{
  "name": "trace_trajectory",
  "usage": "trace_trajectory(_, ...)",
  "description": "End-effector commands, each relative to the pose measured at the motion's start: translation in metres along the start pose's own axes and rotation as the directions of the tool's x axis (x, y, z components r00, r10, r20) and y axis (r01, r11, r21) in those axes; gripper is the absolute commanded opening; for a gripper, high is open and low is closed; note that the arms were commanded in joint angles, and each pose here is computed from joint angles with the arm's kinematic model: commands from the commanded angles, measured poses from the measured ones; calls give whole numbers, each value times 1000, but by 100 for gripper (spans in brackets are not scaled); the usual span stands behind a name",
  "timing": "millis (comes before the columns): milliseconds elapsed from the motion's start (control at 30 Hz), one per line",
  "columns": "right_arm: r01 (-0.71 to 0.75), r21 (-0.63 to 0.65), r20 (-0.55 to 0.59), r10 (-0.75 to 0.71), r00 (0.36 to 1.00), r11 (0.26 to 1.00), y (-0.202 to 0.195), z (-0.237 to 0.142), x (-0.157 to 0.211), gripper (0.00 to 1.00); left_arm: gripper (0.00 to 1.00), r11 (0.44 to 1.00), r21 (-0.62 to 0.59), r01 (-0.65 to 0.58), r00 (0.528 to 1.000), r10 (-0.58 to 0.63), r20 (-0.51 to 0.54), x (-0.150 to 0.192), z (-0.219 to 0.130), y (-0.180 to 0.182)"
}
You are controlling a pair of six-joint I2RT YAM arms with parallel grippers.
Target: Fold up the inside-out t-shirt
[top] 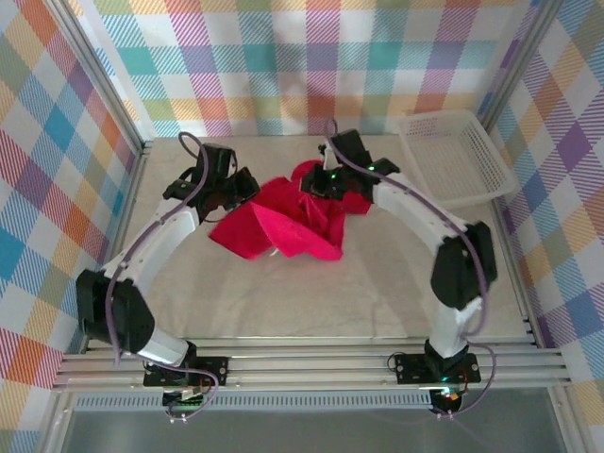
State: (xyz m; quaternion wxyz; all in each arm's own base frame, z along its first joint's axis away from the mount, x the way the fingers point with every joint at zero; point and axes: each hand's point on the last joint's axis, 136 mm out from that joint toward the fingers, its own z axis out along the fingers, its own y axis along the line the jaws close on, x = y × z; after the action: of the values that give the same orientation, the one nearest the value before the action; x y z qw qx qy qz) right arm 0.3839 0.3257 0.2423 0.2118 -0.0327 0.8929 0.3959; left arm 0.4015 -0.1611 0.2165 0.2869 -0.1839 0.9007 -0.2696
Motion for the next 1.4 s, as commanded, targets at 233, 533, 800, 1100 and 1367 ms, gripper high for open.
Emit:
trace_trajectory(233,124,-214,90,-106,990,969,78,-107,1,0,0,989,-145,-27,994,11,-110,20,71,72)
trace_trajectory(533,150,-271,279,-72,958,951,96,-214,-17,0,0,929,-369,1,984,-67,-166,27,111,158)
trace_trajectory(800,32,-171,127,-10,992,985,10,-128,10,0,12,980,-201,16,997,-32,-77,11,56,105)
trace_trajectory(1100,-12,-117,-1,12,1000,993,-49,-76,49,0,77,851,369,-373,912,410,-24,68,4,-29)
trace_trajectory(1367,-22,-114,25,25,999,993,-50,-86,48,0,76,815,366,-450,854,512,-91,110,55,-32)
